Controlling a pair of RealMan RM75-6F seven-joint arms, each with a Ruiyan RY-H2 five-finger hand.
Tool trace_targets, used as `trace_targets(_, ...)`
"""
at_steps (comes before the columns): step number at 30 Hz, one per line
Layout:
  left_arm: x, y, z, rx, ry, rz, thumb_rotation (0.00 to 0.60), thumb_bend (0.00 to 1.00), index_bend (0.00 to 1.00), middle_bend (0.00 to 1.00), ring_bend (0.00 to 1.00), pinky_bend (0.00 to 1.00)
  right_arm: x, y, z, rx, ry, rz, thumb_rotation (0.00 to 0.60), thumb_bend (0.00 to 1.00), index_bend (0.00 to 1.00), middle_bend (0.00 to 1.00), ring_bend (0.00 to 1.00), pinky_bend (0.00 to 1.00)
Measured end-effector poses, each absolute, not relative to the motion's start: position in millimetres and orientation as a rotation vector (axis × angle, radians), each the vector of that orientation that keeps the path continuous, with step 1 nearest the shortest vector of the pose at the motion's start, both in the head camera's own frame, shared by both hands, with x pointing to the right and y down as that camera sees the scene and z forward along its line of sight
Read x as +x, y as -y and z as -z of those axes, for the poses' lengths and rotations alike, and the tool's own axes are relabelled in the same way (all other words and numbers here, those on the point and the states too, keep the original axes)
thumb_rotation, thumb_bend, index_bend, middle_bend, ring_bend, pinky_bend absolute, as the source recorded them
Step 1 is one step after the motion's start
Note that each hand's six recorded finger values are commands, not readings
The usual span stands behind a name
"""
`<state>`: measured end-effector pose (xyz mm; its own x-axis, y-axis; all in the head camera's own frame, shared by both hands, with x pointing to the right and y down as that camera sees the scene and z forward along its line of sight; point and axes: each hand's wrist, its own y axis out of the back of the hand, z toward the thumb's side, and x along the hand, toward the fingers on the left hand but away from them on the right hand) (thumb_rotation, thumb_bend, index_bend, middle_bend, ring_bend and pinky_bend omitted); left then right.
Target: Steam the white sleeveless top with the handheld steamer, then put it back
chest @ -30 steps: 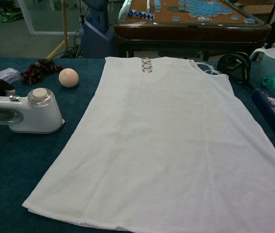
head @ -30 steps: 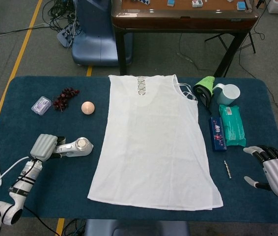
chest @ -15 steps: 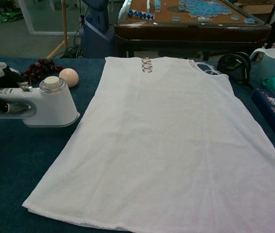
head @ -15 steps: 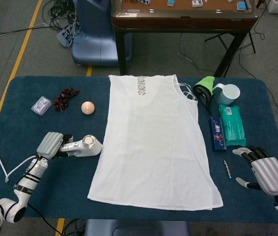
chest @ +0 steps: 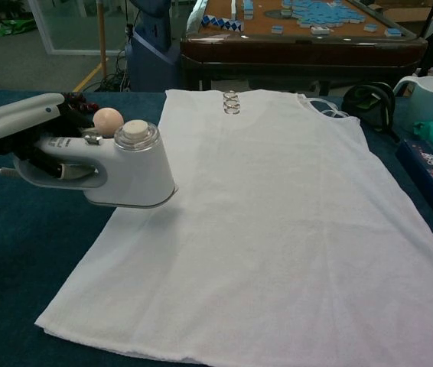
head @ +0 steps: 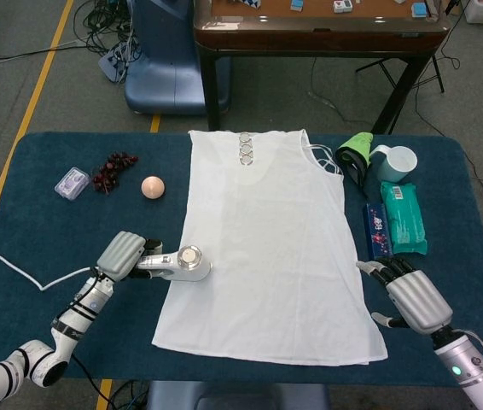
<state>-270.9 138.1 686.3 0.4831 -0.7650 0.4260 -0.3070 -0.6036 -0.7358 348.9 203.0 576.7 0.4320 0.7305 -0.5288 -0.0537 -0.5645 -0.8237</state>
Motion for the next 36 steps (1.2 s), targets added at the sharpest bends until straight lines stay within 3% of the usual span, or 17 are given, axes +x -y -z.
trace_targets(4, -253, -142, -689, -2.163, -0.848, 0.997, 0.600, 0.24, 0.80, 0.96, 0.80, 0.71, 330, -210, -595, -1.922, 0.509, -1.174, 0.600, 0.15, 0.00, 0.09, 0.02, 0.05)
trace_targets(7, -241, -143, -693, -2.180, -0.830, 0.986, 0.600, 0.24, 0.80, 0.96, 0.80, 0.71, 317, -216, -610, -1.971, 0.445, -1.161, 0.570, 0.15, 0.00, 0.05, 0.00, 0.00)
trace_targets(11, -230, -142, -698, -2.179, -0.811, 0.976, 0.600, 0.24, 0.80, 0.96, 0.80, 0.71, 299, -225, -628, -2.029, 0.355, -1.148, 0.491, 0.15, 0.00, 0.04, 0.00, 0.00)
trace_targets(28, -203, -134, -719, -2.202, -0.780, 1.003, 0.600, 0.24, 0.80, 0.96, 0.80, 0.71, 270, -250, -667, -2.148, 0.185, -1.186, 0.483, 0.16, 0.00, 0.04, 0.00, 0.00)
trace_targets(36, -194, -131, -721, -2.209, -0.777, 0.999, 0.600, 0.24, 0.80, 0.96, 0.80, 0.71, 261, -255, -674, -2.203, 0.158, -1.181, 0.483, 0.35, 0.00, 0.04, 0.00, 0.00)
